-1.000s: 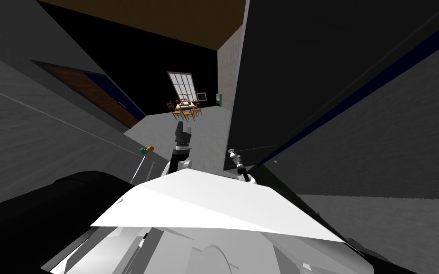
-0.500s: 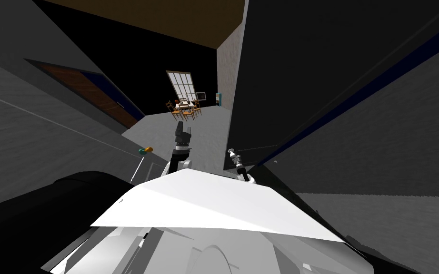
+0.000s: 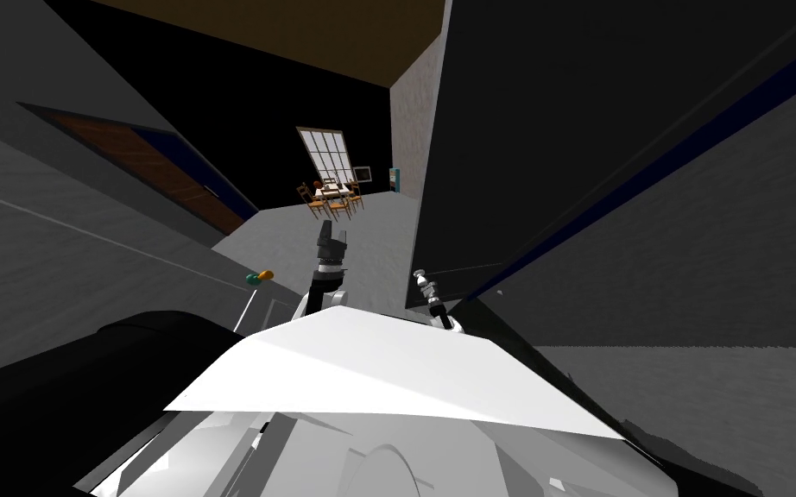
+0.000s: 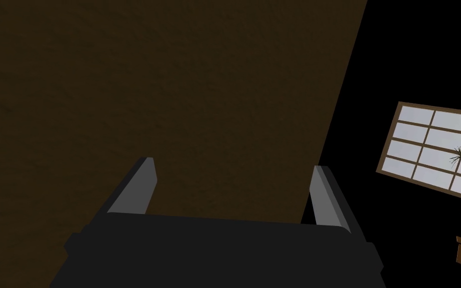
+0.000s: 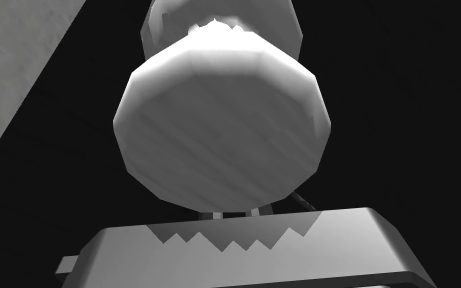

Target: Push the door open

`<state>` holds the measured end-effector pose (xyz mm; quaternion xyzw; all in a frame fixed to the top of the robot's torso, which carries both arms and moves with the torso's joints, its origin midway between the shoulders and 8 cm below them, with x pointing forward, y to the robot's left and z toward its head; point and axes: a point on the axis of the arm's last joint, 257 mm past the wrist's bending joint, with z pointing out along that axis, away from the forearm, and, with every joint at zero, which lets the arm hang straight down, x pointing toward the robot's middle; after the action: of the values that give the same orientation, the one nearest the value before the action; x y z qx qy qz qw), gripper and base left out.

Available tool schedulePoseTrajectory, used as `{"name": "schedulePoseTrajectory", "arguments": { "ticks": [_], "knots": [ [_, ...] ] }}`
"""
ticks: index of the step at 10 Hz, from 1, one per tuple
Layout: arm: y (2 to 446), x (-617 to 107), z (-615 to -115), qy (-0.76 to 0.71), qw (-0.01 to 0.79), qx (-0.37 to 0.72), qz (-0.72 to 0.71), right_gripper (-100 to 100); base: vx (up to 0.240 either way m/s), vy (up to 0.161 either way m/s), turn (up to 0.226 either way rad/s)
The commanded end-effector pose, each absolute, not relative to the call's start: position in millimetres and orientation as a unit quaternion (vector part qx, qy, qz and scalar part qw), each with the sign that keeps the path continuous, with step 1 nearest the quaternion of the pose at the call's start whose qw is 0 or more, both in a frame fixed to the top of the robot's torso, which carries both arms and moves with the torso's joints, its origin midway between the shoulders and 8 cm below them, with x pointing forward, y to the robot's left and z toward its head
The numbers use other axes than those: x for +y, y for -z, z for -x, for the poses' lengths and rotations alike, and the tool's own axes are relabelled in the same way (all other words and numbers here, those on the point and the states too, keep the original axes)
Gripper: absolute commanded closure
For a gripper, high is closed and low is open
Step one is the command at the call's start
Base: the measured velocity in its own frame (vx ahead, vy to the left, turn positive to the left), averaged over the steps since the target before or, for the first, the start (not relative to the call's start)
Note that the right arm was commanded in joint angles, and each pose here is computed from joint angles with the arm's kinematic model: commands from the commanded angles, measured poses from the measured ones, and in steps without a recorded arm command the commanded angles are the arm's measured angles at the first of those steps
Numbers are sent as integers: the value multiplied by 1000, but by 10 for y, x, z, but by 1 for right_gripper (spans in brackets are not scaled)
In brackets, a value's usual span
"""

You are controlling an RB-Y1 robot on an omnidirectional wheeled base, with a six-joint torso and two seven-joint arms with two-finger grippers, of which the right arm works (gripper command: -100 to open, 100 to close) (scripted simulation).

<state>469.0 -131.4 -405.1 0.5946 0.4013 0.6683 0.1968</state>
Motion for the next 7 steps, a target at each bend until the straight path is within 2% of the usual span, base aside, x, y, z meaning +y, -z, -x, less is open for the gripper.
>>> {"name": "schedulePoseTrajectory", "arguments": {
  "ticks": [1, 5, 6, 7],
  "knots": [
    [3869, -1217, -4796, -692, 178, 377, -589, 100, 47, 46, -78],
    [3965, -1243, -4760, -688, 156, 361, -609, 100, 32, 31, -23],
    [4101, -1287, -4677, -680, 142, 352, -628, -100, -18, -25, -4],
    [4099, -1270, -4673, -682, 134, 344, -632, -100, -65, -60, -14]
  ]
}}
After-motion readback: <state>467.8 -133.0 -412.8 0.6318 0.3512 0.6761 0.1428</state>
